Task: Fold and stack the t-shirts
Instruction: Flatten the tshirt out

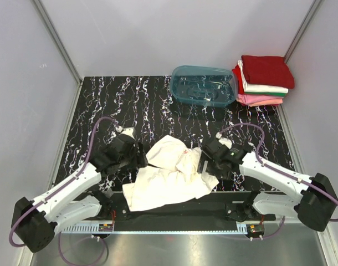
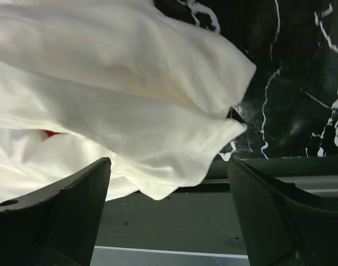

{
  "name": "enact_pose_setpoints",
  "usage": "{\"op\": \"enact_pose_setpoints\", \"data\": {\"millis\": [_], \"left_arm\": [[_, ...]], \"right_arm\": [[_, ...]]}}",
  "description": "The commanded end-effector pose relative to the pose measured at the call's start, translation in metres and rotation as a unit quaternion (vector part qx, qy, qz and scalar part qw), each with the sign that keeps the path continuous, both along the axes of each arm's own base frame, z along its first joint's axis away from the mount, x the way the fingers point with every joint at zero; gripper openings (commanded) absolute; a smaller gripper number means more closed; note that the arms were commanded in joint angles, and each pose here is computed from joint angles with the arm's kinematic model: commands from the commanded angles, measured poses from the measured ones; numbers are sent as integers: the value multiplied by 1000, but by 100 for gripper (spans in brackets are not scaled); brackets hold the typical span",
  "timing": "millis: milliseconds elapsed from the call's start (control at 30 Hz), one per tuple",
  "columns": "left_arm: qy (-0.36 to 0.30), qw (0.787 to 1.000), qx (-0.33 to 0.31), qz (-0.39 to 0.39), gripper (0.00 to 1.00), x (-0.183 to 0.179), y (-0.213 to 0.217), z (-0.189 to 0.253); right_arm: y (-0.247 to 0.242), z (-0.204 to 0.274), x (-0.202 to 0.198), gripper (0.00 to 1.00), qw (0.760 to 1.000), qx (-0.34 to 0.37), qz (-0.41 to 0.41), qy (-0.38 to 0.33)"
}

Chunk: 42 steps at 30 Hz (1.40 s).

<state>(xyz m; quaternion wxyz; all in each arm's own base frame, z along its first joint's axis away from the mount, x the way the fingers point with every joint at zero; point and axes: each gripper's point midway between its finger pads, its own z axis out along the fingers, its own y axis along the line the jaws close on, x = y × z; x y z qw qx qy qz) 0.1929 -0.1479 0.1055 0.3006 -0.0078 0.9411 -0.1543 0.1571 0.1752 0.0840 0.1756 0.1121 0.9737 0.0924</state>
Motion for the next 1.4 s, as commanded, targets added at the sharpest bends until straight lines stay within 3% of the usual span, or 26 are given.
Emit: {"op": "enact_pose_setpoints", "data": {"millis": [0, 133, 233, 400, 500, 567, 600, 667, 700, 800, 833, 933, 1000, 1100, 1200, 1300, 1367], "left_arm": [[0, 998, -61, 6, 73, -7, -24, -2], [12, 997, -69, 16, 70, -36, -22, -6], [26, 997, -70, 23, 70, -57, -21, -13], [49, 997, -60, 15, 70, -86, -30, -23], [48, 997, -62, 8, 71, -94, -35, -20], [45, 997, -62, 8, 71, -95, -36, -17], [45, 997, -56, 9, 71, -97, -33, -17], [40, 998, -55, 16, 71, -95, -30, -14], [41, 998, -55, 18, 71, -96, -28, -14], [46, 997, -66, 21, 71, -99, -26, -18], [49, 996, -70, 19, 70, -102, -27, -19], [59, 996, -62, 19, 69, -107, -24, -30], [66, 997, -45, 16, 69, -110, -22, -34], [73, 997, -18, 13, 68, -116, -18, -37], [73, 997, -16, 13, 68, -123, -18, -35], [73, 997, -27, 14, 70, -125, -21, -38], [64, 997, -23, 24, 73, -121, -18, -40]], "right_arm": [[-5, -4, -5, 89, 996, 30, -87, -8], [-35, -38, -35, 76, 984, 46, -169, 13], [-41, -46, -38, 71, 976, 82, -200, -2], [-39, -56, -31, 76, 981, 34, -189, 11], [-30, -68, -24, 73, 984, 15, -173, 31], [-29, -83, -22, 60, 984, 9, -168, 56], [-28, -85, -23, 48, 984, 7, -167, 62], [-25, -88, -18, 39, 985, 16, -160, 56], [-25, -89, -17, 26, 985, 17, -161, 57], [-25, -89, -18, 10, 986, 19, -158, 57], [-25, -88, -18, 0, 986, 20, -156, 59], [-24, -82, -20, 0, 987, 28, -151, 56], [-24, -68, -16, 0, 987, 39, -151, 38], [-30, -8, -1, 0, 987, 55, -151, -31], [-36, 112, 28, 0, 970, 101, -152, -159], [-54, 186, 37, 0, 956, 98, -153, -231], [-63, 200, 38, 0, 956, 69, -152, -240]]}}
